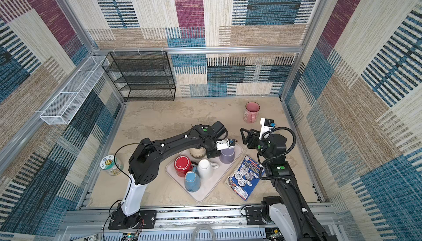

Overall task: Turn the mug right side up
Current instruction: 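Lower the left gripper onto the upside-down lavender mug base and close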

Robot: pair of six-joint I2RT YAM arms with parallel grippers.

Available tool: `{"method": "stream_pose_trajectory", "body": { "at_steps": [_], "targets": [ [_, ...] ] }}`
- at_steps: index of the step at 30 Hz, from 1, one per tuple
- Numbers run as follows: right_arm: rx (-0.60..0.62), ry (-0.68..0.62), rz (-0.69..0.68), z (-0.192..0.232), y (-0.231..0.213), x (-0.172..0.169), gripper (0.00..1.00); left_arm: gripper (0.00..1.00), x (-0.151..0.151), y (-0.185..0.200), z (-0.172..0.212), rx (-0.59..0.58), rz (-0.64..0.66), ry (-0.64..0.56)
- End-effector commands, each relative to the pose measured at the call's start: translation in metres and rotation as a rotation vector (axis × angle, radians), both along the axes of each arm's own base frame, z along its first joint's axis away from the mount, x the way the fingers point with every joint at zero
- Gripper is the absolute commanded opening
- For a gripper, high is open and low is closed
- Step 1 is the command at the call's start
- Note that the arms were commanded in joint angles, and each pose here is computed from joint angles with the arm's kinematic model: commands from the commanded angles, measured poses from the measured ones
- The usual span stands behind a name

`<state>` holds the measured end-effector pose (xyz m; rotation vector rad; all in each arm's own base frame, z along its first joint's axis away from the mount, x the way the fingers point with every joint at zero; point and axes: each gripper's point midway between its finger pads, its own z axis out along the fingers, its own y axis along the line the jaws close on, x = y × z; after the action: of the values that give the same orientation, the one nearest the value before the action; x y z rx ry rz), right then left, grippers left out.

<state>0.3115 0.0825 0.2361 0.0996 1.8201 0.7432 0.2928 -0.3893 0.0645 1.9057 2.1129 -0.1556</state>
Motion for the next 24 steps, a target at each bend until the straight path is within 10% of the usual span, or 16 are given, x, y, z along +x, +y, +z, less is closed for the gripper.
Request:
{"method": "stream_pose_trajectory", "body": {
  "at_steps": [1,24],
  "targets": [
    [0.007,-0.02,-0.019,0.005,-0.003,0.001,0.7,0.36,-0.004,0.005,-0.004,0.031,0.019,0.037],
    [0.005,-0.019,-0.018,0.004,-0.003,0.001,0.7,0.35,0.0,-0.007,0.002,0.015,0.039,0.061]
  ]
}}
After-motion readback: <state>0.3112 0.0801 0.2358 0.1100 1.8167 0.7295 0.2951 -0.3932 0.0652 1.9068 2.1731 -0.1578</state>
